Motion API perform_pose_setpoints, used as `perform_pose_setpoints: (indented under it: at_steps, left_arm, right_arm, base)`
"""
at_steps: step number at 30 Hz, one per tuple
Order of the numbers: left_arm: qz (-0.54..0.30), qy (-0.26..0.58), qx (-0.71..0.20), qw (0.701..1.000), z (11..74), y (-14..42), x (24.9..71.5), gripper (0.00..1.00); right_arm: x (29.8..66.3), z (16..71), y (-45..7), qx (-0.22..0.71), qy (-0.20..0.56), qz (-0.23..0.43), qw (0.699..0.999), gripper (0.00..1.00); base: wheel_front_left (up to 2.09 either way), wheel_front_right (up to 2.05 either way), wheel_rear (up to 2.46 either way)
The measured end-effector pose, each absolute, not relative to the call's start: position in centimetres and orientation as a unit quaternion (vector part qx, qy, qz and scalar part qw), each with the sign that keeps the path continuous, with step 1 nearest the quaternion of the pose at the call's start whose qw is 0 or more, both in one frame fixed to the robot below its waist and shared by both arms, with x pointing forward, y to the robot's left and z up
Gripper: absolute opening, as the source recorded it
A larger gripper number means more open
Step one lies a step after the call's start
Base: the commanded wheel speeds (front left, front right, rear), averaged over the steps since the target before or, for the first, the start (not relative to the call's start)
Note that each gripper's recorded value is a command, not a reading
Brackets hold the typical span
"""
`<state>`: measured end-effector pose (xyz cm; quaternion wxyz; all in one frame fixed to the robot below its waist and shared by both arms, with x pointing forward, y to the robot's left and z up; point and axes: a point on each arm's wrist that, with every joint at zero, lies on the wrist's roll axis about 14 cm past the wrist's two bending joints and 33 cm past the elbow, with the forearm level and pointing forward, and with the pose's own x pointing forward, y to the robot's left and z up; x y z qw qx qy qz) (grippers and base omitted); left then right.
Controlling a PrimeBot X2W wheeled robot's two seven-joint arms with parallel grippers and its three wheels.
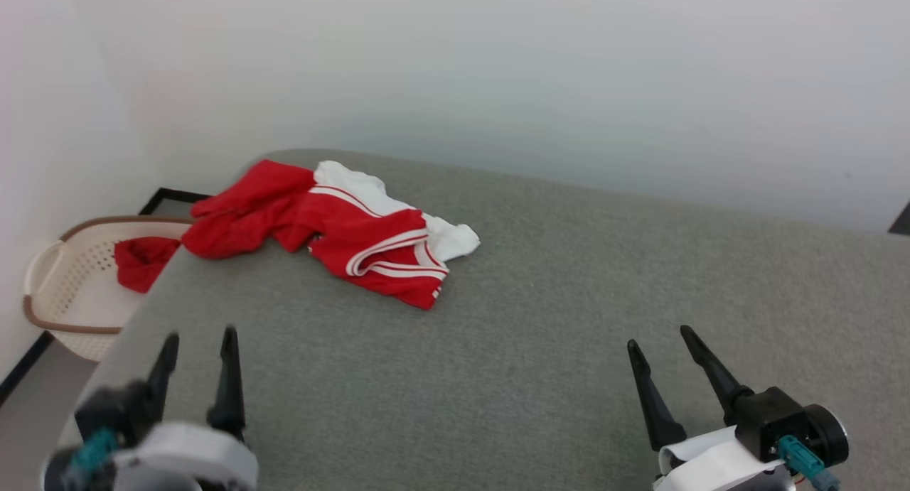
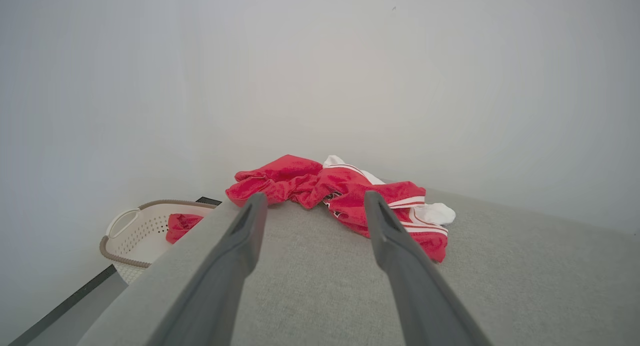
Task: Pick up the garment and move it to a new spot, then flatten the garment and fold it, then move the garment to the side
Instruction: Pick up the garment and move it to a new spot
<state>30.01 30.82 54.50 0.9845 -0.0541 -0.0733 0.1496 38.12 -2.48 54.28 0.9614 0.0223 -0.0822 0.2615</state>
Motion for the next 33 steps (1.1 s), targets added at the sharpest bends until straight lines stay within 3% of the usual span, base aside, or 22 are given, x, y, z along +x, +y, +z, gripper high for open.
perform_pose_setpoints:
  at_steps: [12, 19, 26, 33]
  left_arm:
    - [0.084, -0.05, -0.024, 0.995, 60.5, 32.5, 40.7, 1.0]
    - [0.057, 0.018, -0.024, 0.998, 61.0, 33.1, 47.2, 1.0]
    - [0.034, 0.138, -0.045, 0.989, 57.2, 32.3, 53.0, 1.0]
    - [0.031, 0.29, -0.066, 0.954, 50.5, 32.2, 56.3, 1.0]
  right_arm:
    - [42.1, 53.4, -5.7, 0.021, -0.079, 0.223, 0.971, 1.0]
    - [44.4, 51.8, -8.0, 0.024, -0.067, 0.192, 0.979, 1.0]
    - [45.9, 49.3, -10.2, 0.028, -0.042, 0.162, 0.986, 1.0]
    - [47.2, 47.6, -11.5, 0.03, -0.029, 0.145, 0.988, 1.0]
  base:
    - [0.0, 0.0, 0.0]
    - [0.0, 0.0, 0.0]
    - [0.0, 0.0, 0.0]
    - [0.0, 0.0, 0.0]
